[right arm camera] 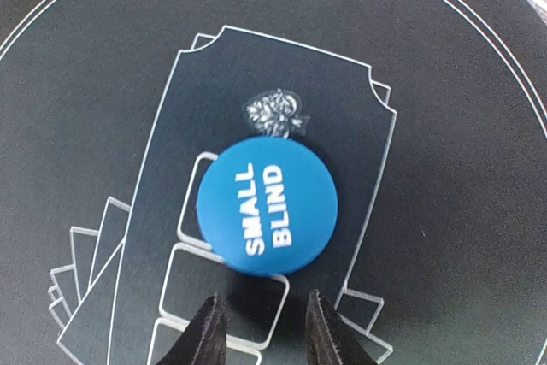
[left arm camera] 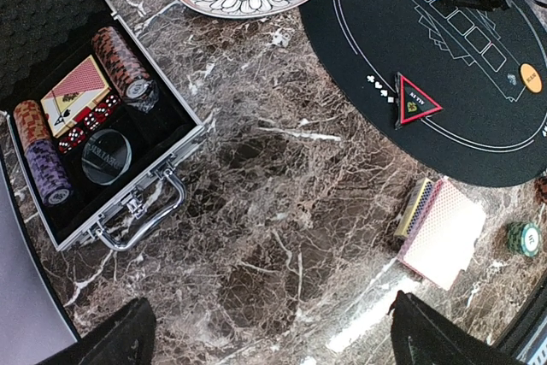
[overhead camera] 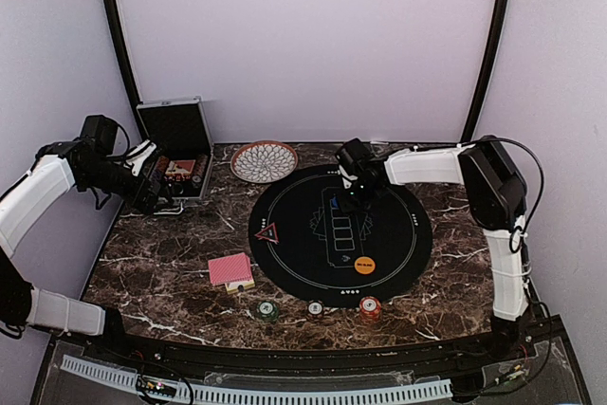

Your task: Distribute texas hold em gaming equipment

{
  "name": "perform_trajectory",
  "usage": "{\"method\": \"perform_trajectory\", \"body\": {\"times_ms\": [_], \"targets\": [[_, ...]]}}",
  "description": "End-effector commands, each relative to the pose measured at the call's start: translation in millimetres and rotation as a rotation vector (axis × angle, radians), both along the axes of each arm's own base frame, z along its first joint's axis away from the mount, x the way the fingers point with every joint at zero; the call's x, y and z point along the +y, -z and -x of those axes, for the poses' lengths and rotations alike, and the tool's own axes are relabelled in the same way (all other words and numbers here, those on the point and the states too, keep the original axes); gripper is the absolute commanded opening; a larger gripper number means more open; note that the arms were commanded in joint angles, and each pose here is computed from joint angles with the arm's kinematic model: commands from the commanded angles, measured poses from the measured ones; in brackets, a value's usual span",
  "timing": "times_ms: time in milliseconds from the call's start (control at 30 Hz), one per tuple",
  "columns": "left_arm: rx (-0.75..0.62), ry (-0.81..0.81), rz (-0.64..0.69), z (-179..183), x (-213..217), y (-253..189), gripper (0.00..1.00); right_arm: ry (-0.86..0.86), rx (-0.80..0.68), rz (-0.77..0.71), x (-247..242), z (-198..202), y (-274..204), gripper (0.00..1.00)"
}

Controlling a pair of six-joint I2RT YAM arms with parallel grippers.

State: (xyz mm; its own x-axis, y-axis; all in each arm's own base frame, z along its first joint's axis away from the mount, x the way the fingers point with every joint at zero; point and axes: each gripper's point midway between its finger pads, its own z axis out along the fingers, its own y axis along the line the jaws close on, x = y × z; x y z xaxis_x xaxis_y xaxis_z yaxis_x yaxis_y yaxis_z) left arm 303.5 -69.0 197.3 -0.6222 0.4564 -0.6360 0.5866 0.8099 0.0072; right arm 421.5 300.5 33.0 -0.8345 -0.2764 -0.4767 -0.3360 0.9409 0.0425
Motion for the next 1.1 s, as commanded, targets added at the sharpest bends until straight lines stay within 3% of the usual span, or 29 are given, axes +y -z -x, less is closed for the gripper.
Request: {"method": "perform_trajectory", "body": {"times_ms": [0,533,633,767,867,1067], "targets": [[-0.011,0.032,0.01,6,-5,-9,0.99,0.02,-0.018,-0.003,3,-19,4,0.32],[-0.014,0.033,0.005,6,-4,-12,0.99,0.043,-0.036,-0.03,11,-47,3,0.3],[-0.01,0.033,0.003,6,-4,-11,0.99,0.03,-0.056,-0.04,11,-44,-15,0.39],[-0.002,0.03,-0.001,5,-4,-9,0.99,0.01,-0.115,-0.048,9,-19,-61,0.59],[-0.001,0.03,0.0,5,-4,-9,0.99,-0.018,-0.143,-0.053,7,19,-95,0.69],[-0.001,0.034,-0.005,4,-5,-10,0.99,-0.13,-0.084,0.011,3,114,-114,0.85]]}}
